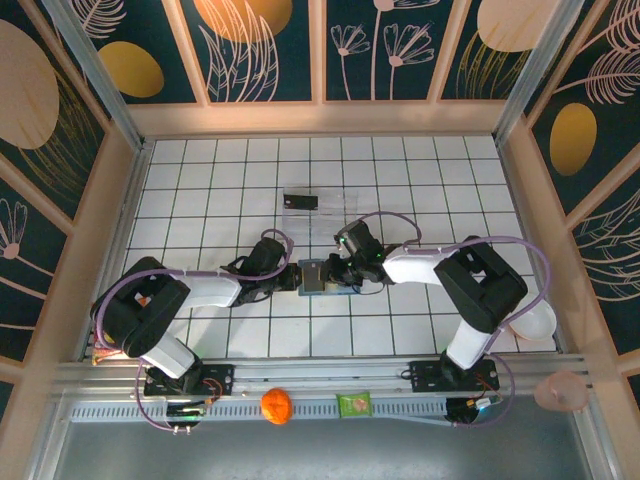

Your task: Take the credit cards out of the card holder

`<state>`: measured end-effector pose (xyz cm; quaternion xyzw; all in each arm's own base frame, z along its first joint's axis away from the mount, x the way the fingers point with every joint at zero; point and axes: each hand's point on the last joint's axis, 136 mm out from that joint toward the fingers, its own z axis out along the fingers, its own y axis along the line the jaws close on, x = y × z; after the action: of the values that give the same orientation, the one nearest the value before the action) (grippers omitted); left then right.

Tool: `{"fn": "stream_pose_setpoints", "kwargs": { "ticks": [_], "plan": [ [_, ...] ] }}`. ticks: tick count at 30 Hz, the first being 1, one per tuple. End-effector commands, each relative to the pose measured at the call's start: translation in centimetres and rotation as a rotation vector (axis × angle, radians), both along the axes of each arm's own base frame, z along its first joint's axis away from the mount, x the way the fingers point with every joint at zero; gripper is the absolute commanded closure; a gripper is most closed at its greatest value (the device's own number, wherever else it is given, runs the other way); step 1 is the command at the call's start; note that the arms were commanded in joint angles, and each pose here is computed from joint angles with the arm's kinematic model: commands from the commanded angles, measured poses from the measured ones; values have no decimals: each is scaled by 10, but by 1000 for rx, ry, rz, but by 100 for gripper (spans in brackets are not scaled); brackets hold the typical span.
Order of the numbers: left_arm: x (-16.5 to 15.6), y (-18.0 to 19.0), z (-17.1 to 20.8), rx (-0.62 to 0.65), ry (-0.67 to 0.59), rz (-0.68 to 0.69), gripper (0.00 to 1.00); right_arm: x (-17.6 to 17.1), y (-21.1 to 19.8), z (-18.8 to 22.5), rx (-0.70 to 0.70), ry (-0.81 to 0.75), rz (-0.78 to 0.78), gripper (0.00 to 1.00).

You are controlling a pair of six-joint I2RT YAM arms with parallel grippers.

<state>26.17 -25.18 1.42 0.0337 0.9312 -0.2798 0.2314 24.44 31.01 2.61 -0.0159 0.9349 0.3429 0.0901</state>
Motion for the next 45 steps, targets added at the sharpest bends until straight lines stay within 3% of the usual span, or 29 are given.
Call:
{"fn": "stream_pose_setpoints", "kwargs": {
  "ticks": [1,6,11,28,35,42,45],
  "plan": [
    [-14,15,-25,85,72,-6,91,8,3,5,27,-11,-15,91],
    [-14,16,-27,89,74,-1,95,8,-7,4,20,-15,-53,100],
    [-12,16,-25,86,71,2,100,7,-17,8,13,-33,-82,100],
    [-6,19,-20,78,56,7,100,2,-42,5,-23,-48,-119,100],
    [-7,8,-10,19,45,-26,100,1,-14,18,55,-79,-29,100],
    [1,3,31,-59,-59,-20,69,0,2,10,40,-58,10,99],
    [4,-1,43,-79,-84,-31,68,2,4,10,30,-65,13,86]
  ]
}}
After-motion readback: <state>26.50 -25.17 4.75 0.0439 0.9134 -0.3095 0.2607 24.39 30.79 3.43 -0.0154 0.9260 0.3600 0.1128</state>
